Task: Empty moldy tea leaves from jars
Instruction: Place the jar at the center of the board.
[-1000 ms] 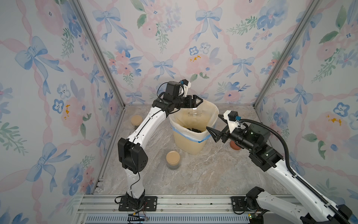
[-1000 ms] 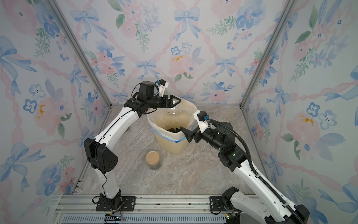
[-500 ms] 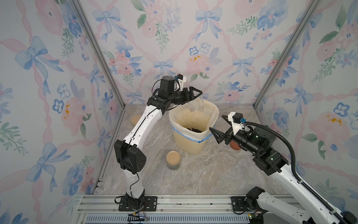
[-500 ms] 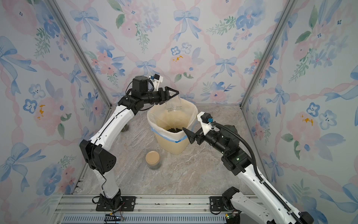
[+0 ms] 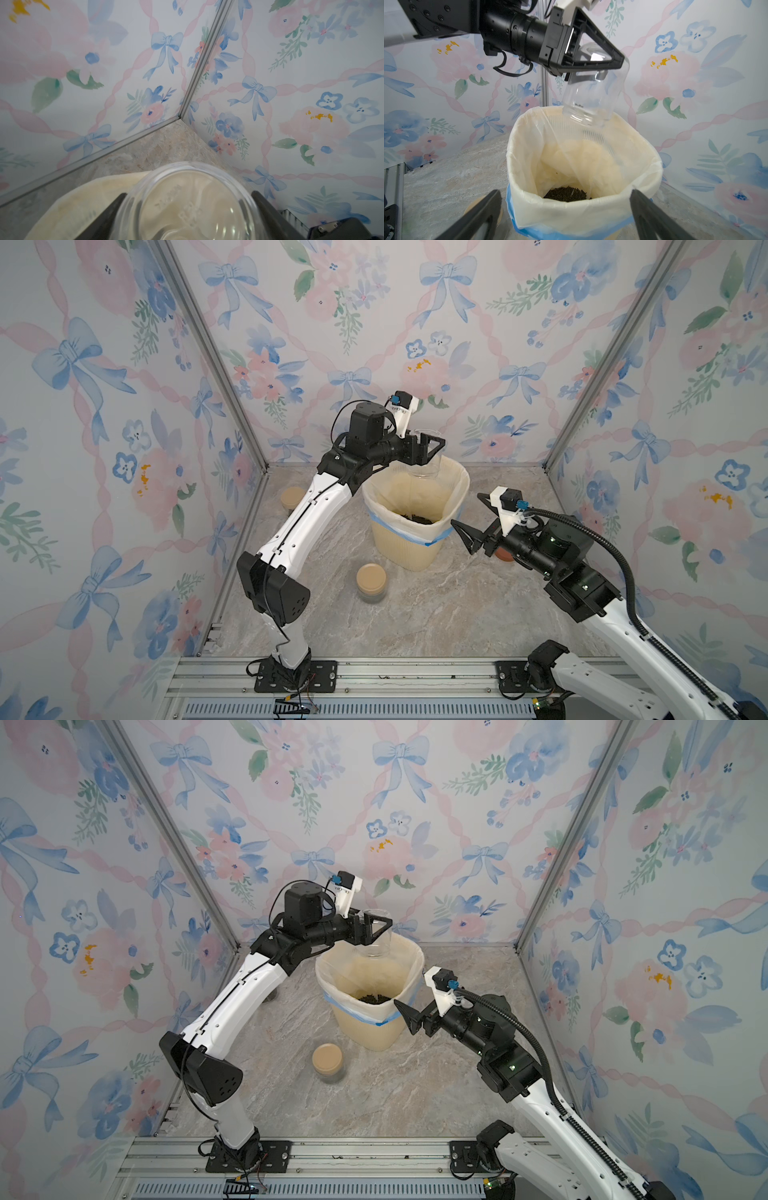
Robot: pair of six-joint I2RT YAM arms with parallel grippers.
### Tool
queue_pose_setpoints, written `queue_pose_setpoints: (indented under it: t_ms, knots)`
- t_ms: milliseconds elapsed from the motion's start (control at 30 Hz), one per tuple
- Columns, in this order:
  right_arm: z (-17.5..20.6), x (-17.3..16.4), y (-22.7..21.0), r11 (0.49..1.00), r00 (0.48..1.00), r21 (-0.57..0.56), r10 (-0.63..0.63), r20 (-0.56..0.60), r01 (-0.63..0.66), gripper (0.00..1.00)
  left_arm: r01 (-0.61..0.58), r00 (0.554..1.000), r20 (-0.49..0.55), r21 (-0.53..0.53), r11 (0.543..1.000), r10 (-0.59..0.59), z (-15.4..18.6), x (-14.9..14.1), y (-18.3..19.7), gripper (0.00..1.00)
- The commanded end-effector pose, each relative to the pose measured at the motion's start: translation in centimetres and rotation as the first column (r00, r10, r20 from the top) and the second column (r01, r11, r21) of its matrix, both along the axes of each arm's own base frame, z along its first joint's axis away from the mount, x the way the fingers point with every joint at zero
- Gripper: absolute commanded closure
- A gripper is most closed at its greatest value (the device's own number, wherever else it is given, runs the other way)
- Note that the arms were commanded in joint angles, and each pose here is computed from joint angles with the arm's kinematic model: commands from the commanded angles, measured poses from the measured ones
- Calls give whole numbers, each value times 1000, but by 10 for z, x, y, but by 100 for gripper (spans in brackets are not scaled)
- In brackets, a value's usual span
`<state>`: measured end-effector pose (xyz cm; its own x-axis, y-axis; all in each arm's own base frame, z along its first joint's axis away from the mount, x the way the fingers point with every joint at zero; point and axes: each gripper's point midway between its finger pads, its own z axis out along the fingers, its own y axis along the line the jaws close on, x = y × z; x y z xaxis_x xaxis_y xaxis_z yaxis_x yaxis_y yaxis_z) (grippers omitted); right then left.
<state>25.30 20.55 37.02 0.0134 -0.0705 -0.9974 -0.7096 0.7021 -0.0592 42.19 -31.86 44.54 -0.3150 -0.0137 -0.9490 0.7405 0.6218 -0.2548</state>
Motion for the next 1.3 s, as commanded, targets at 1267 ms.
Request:
queue_pose_setpoints:
  t_ms: [1267]
  knots:
    - [-3, 7, -6, 999, 998, -23, -44, -33, 44, 2, -8, 981, 192, -71, 997, 21, 59, -47, -18, 57]
